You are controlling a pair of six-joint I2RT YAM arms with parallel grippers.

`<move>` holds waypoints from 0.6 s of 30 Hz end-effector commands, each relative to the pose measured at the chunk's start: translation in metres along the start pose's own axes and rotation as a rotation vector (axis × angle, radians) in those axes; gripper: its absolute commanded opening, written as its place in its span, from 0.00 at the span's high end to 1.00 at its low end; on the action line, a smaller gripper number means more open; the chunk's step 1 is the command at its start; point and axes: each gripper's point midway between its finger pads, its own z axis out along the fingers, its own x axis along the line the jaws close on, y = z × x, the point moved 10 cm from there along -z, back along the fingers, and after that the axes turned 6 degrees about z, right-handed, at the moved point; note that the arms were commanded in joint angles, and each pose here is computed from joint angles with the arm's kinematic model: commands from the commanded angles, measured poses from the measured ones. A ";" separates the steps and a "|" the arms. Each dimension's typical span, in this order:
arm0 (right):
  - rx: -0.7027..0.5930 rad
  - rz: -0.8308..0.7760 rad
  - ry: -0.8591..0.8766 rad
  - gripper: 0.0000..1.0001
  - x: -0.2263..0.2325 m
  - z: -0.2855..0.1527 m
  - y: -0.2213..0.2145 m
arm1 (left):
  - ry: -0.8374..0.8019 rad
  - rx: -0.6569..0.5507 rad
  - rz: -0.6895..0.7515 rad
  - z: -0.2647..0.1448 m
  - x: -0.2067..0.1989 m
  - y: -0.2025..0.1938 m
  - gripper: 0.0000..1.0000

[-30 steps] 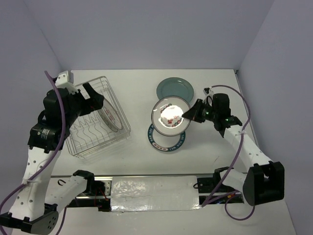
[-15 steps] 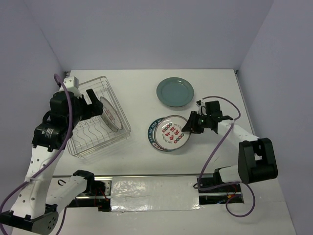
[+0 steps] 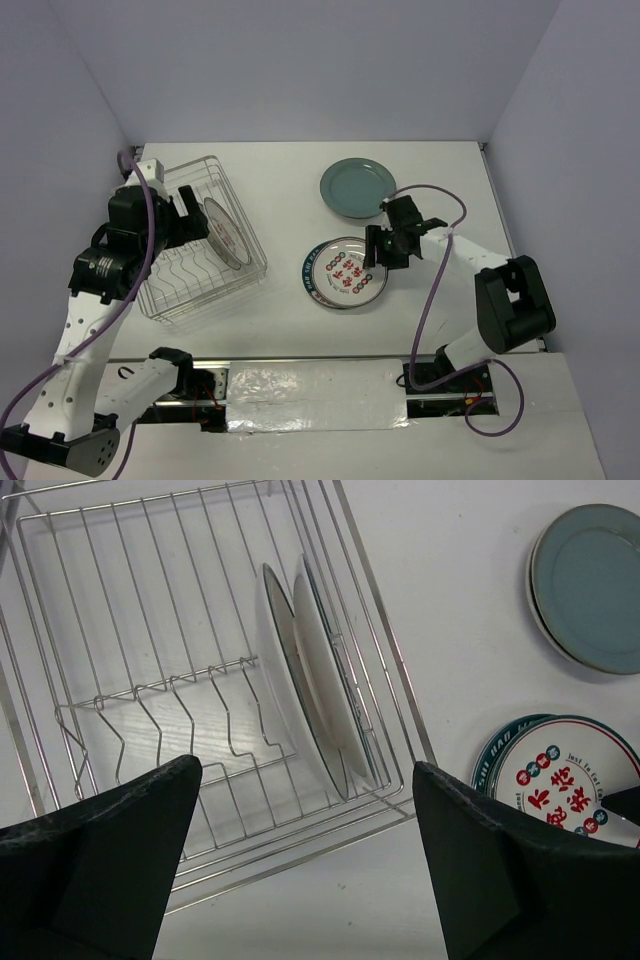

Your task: Unload the plates from the dish rack

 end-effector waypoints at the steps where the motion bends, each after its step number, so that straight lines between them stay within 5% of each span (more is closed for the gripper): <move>1: 0.002 -0.036 -0.052 0.32 0.011 0.000 0.002 | 0.023 -0.038 0.018 -0.008 0.003 0.010 0.00; 18: -0.008 -0.063 -0.020 0.24 0.027 -0.007 0.004 | 0.036 0.048 0.035 0.009 0.002 -0.004 0.00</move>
